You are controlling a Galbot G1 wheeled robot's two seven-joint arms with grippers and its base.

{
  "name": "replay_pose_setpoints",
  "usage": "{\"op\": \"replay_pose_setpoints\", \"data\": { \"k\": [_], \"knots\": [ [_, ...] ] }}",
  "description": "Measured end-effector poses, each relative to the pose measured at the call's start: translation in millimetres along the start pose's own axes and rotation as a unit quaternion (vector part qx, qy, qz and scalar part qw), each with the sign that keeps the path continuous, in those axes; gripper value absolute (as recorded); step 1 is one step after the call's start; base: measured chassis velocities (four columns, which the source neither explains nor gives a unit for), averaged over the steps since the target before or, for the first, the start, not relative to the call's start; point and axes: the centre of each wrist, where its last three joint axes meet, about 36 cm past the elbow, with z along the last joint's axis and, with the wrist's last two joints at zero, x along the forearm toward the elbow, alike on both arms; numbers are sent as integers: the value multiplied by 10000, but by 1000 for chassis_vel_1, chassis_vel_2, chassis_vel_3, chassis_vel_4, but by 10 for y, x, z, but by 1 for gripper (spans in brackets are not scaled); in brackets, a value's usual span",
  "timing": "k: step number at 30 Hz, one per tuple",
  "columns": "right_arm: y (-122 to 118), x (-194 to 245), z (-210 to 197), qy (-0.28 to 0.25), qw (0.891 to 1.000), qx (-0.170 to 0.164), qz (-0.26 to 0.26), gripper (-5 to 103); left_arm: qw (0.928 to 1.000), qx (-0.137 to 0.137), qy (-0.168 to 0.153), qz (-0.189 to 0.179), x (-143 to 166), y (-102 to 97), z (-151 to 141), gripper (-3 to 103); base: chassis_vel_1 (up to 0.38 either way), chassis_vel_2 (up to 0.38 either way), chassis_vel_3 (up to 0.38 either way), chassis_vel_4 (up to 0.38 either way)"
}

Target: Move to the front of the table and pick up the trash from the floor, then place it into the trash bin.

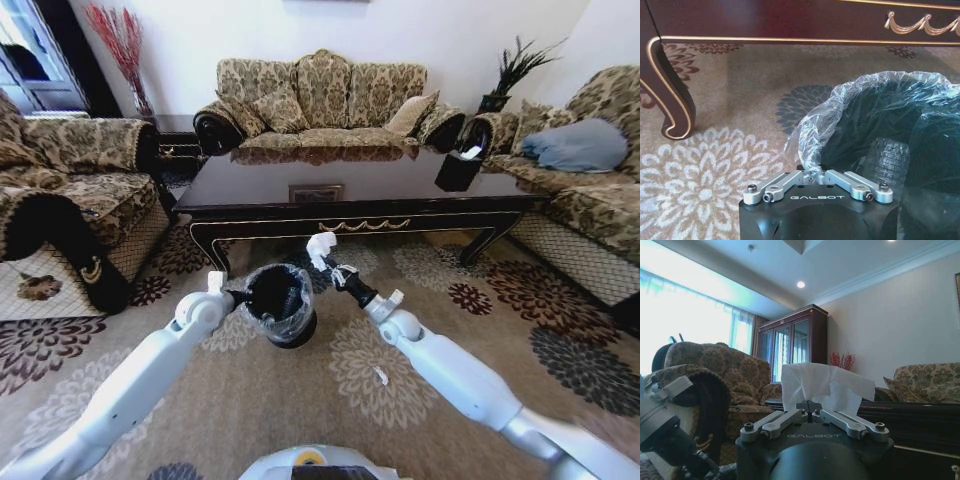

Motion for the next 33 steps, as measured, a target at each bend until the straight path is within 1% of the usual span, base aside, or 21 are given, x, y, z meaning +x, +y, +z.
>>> {"op": "replay_pose_setpoints", "data": {
  "k": [6,11,16,23,24,25,26,27,30,31,33],
  "knots": [
    [45,-6,73,66,9998,71,-185,0,10000,3,2,39,-152,-80,-124,1,0,0,0,0],
    [73,35,137,135,9990,173,-381,0,9999,37,-30,100,-207,-138,-213,1,0,0,0,0],
    [134,101,228,247,9974,301,-610,0,9999,61,-61,137,-223,-168,-268,1,0,0,0,0],
    [173,155,290,332,9968,314,-649,1,9998,68,-79,158,-191,-172,-279,1,0,0,0,0],
    [180,163,297,339,9968,304,-656,7,9998,65,-75,148,-183,-162,-269,1,0,0,0,0],
    [183,166,299,341,9968,302,-660,7,9998,64,-73,145,-180,-158,-266,1,0,0,0,0],
    [193,177,309,351,9967,289,-677,13,9999,61,-65,130,-171,-145,-251,1,0,0,0,0],
    [193,177,309,351,9967,289,-677,13,9999,61,-65,130,-171,-145,-251,1,0,0,0,0],
    [205,192,314,352,9966,276,-685,29,9999,50,-72,125,-151,-141,-241,1,0,0,0,0],
    [205,192,314,352,9966,276,-685,29,9999,50,-72,125,-151,-141,-241,1,0,0,0,0],
    [199,200,311,350,9967,283,-669,40,9999,44,-80,128,-141,-143,-240,1,0,0,0,0]
  ]
}}
